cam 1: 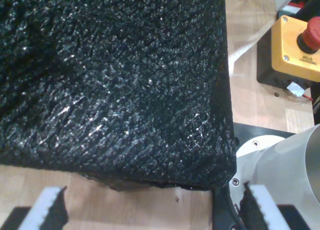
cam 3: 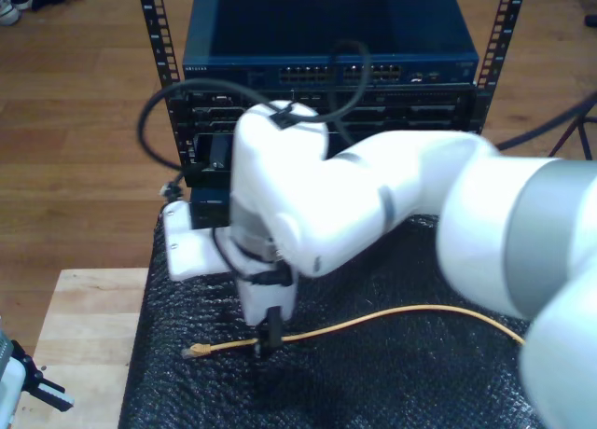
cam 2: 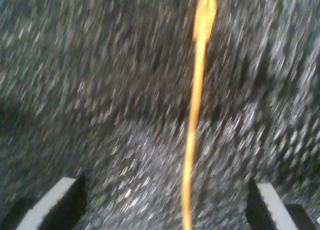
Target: Grab the cable and plug it in
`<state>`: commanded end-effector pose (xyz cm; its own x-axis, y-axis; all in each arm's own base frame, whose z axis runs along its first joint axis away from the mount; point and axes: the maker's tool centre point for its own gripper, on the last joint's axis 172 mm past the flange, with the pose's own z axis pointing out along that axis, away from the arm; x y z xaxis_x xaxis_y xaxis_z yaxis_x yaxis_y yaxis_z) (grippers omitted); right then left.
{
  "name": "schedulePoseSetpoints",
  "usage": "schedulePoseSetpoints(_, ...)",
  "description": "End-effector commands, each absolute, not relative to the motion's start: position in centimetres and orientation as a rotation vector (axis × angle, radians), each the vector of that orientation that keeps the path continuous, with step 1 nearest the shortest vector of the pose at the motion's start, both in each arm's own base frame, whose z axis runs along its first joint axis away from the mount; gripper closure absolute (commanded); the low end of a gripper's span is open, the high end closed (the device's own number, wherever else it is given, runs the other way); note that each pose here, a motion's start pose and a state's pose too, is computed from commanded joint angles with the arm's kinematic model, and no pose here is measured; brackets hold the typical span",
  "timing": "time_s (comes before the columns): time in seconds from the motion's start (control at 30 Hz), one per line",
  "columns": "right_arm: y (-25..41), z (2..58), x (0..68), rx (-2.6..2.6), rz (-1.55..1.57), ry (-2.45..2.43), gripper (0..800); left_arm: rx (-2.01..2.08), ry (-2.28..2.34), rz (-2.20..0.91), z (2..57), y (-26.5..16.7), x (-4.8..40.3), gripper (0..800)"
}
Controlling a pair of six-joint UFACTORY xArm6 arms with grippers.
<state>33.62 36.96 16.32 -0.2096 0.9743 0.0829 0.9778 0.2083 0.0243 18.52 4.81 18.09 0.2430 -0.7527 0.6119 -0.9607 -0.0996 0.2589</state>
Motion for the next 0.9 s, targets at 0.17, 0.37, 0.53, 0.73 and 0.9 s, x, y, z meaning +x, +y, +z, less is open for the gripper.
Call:
schedulePoseSetpoints(0.17, 38.8, 14.4, 33.6, -2.006, -0.063, -2.379, 23, 1.906, -1.561, 0.437, 18.1, 4.8, 18.5, 0)
schedulePoseSetpoints(0.37, 39.5, 12.6, 34.1, -2.046, -0.029, -2.344, 29, 1.906, -1.561, 0.437, 18.1, 4.8, 18.5, 0)
schedulePoseSetpoints(0.53, 40.7, 11.3, 33.6, -2.021, -0.041, -2.369, 84, 1.906, -1.561, 0.437, 18.1, 4.8, 18.5, 0)
schedulePoseSetpoints(0.73, 41.6, 10.1, 32.7, -1.992, -0.023, -2.393, 139, 1.905, -1.562, 0.437, 18.1, 4.8, 18.5, 0)
schedulePoseSetpoints(0.9, 41.7, 9.6, 32.5, -1.98, -0.009, -2.414, 185, 1.903, -1.562, 0.437, 18.1, 4.8, 18.5, 0)
